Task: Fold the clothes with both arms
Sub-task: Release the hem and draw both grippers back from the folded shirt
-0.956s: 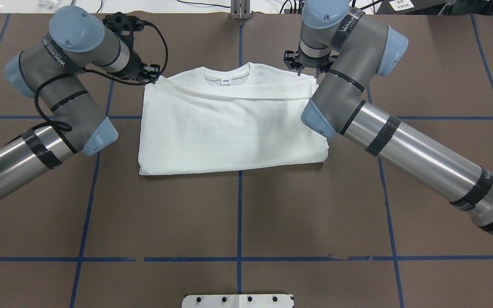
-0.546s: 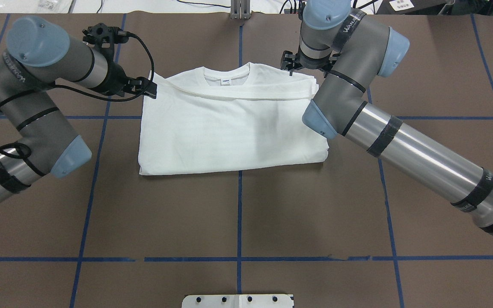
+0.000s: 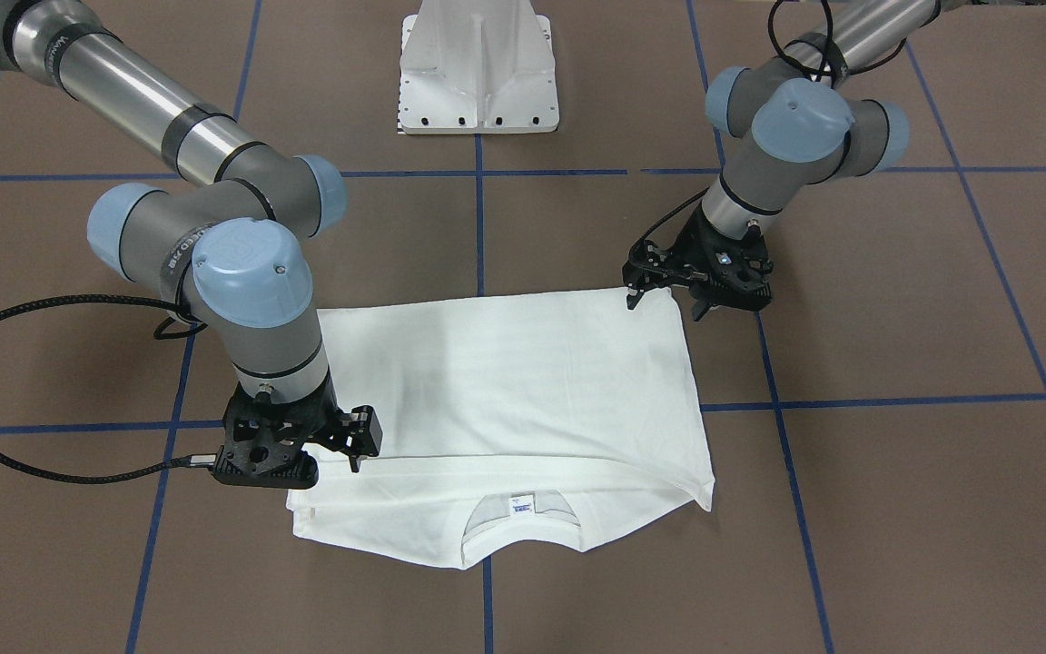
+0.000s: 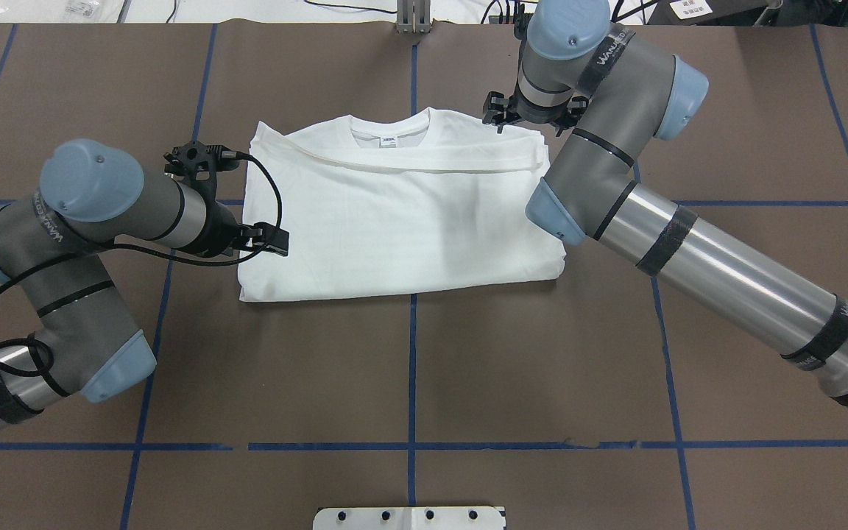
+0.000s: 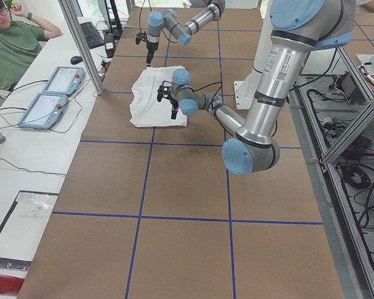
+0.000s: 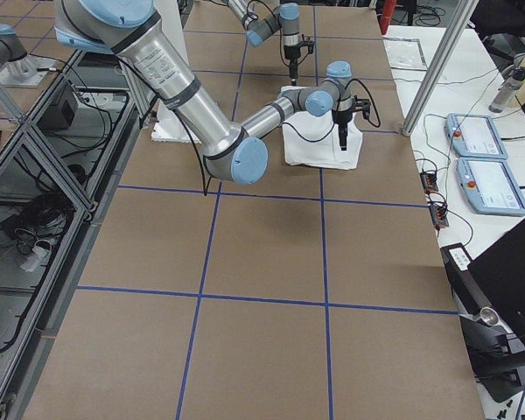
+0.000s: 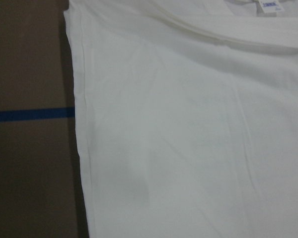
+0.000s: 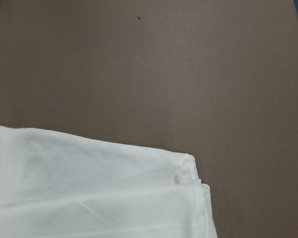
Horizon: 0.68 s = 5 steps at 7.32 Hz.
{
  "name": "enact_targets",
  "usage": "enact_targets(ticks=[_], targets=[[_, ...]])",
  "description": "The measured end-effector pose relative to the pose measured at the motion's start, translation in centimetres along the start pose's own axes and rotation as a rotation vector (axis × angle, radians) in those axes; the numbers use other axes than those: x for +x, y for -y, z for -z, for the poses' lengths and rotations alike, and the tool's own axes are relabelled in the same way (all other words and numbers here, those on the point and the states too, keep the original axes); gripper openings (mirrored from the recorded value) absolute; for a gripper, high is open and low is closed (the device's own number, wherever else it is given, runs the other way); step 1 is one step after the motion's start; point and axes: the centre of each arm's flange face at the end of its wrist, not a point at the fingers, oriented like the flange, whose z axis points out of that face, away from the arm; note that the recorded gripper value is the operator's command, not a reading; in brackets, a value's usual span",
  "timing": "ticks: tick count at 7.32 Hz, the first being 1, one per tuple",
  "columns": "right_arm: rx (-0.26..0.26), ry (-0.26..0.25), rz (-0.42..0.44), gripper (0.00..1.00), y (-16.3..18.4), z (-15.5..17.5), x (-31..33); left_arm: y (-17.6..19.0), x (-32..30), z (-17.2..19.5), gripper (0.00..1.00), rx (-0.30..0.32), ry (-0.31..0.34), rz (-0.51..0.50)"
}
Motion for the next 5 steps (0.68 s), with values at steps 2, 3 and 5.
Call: enact_targets(ticks=[2, 3, 5], targets=[[0.003, 0.005, 0.002, 1.00, 0.0, 0.2, -0.1, -0.5, -0.7, -0.9, 0.99, 0.023, 0.026, 0.015], [0.003, 0.007, 0.002, 1.00, 0.0, 0.3, -0.1, -0.8, -1.1, -1.5, 0.94, 0.026, 0.041, 0.016], [0.005, 0.010, 0.003, 1.00, -0.1, 0.4, -0.3, -1.9, -1.6, -2.5, 0.74, 0.011, 0.055, 0.014]])
